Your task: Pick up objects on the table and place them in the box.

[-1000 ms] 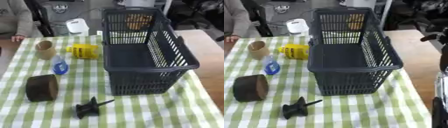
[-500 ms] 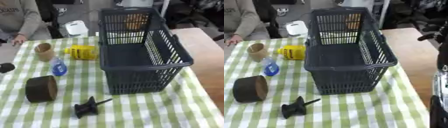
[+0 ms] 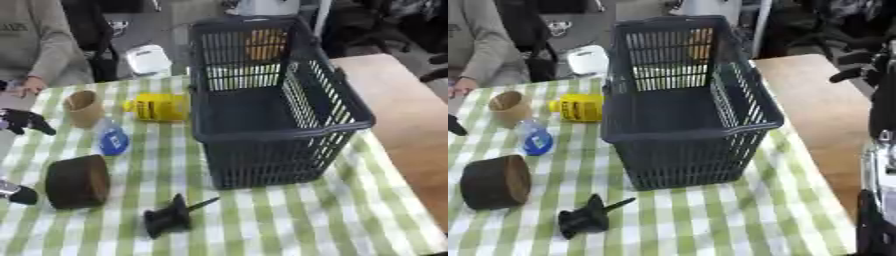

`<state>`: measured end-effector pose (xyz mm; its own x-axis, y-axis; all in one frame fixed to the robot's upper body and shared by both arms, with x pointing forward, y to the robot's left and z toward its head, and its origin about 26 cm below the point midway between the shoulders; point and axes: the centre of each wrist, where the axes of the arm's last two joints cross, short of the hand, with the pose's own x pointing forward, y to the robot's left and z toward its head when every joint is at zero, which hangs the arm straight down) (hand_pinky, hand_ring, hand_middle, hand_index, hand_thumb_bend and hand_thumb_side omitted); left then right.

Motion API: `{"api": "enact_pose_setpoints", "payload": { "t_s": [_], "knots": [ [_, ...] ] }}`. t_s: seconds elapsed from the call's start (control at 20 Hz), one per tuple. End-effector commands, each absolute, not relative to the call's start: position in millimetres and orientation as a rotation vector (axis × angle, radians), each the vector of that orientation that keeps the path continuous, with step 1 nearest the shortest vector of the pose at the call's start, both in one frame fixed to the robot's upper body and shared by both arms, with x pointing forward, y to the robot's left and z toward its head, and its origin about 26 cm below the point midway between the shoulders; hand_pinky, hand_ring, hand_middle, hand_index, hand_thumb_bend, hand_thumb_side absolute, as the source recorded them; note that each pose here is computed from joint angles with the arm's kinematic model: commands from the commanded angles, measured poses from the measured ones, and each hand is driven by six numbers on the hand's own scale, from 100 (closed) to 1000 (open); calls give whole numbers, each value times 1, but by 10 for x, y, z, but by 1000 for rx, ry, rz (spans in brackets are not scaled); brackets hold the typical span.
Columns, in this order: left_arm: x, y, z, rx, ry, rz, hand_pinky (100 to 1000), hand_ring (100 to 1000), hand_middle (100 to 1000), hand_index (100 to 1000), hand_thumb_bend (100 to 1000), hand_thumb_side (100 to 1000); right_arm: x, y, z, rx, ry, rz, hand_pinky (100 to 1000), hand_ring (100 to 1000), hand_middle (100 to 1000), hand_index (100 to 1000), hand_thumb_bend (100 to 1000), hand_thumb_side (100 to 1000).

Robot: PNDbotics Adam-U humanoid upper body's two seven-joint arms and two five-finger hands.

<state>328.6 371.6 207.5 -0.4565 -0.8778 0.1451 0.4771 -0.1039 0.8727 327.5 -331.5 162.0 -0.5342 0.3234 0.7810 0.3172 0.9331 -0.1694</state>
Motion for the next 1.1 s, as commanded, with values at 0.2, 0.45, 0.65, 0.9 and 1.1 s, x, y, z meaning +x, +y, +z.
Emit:
{"api": "enact_pose_setpoints", "payload": {
  "t_s": [0.2,0.45,0.65,0.9,1.1],
  "knots": [
    [3386,3730,2005,527,-993,-1822,847,876,751,878,1000,621,3259,-3339,1743,-475,-2203,47,458,580,612,721,100,629],
    [3443,3697,1894,556,-922,-1873,836,834,759,879,1000,620,3266,-3340,1741,-476,-2204,47,458,580,612,720,100,629],
    [3468,3656,1873,599,-890,-1902,848,820,771,884,1000,633,3268,-3337,1738,-474,-2204,48,458,580,612,720,100,628],
    [3438,3566,2035,761,-956,-1903,876,835,795,886,1000,662,3271,-3341,1736,-475,-2204,47,458,580,612,719,100,627],
    [3420,3559,2049,846,-986,-1898,877,837,798,888,1000,665,3275,-3342,1736,-475,-2204,46,458,580,612,719,100,627]
  ]
}}
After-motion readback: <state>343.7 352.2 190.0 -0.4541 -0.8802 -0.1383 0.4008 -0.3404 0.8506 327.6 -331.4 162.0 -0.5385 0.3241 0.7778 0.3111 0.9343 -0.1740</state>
